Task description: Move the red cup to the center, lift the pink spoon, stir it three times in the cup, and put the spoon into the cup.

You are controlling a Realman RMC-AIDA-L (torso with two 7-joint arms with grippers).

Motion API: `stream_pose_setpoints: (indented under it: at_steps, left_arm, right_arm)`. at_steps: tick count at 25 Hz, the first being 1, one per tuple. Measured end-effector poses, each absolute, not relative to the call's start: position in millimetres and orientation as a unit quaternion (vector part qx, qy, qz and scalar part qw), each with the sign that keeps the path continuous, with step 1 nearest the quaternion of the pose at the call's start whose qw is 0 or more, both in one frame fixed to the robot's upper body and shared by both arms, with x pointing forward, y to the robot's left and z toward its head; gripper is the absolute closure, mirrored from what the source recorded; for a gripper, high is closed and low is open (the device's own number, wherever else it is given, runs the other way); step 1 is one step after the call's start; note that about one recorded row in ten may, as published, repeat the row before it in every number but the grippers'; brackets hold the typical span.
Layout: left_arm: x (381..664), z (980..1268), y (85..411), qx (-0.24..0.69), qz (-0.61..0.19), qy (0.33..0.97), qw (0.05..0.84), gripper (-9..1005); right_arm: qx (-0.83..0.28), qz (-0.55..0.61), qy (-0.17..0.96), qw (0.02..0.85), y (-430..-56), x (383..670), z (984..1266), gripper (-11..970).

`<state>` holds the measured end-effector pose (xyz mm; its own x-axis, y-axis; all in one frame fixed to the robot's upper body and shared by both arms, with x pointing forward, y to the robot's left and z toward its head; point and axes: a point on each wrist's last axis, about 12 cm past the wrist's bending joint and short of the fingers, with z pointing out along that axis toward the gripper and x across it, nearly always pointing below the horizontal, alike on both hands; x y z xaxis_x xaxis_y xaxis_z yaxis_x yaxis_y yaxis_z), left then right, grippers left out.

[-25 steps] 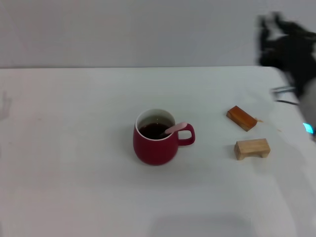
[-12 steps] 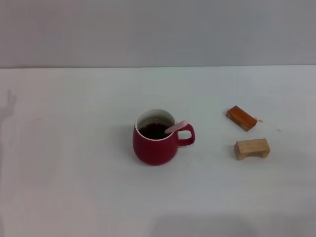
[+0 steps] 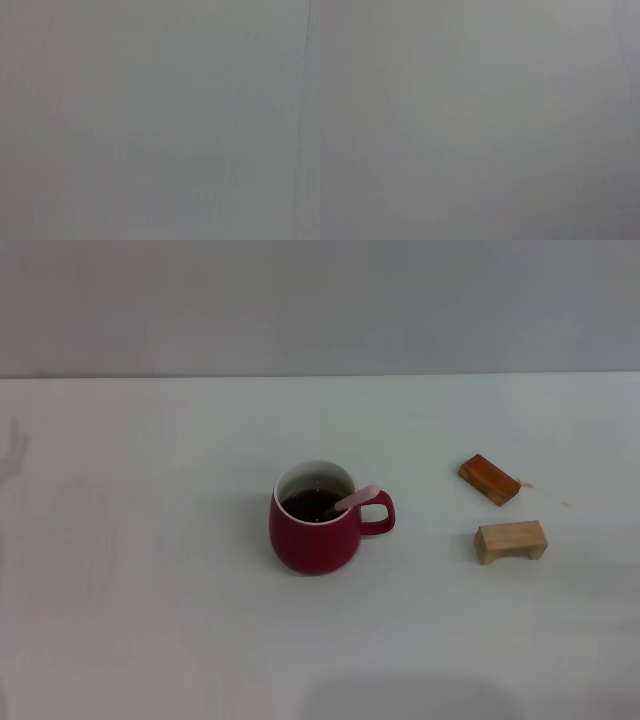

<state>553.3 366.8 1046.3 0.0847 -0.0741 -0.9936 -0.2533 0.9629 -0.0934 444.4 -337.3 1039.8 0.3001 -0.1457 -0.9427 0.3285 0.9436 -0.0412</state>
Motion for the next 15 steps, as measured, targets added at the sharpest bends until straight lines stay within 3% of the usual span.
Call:
stream_pose_setpoints:
  at_steps: [15]
  left_arm:
    - [556.6,1049.3,365.1,-0.119,0.06,0.67,0.731,150]
  right_arm:
    - [0.082,-0.131,0.57,0.807,-337.5,444.2,1038.8,689]
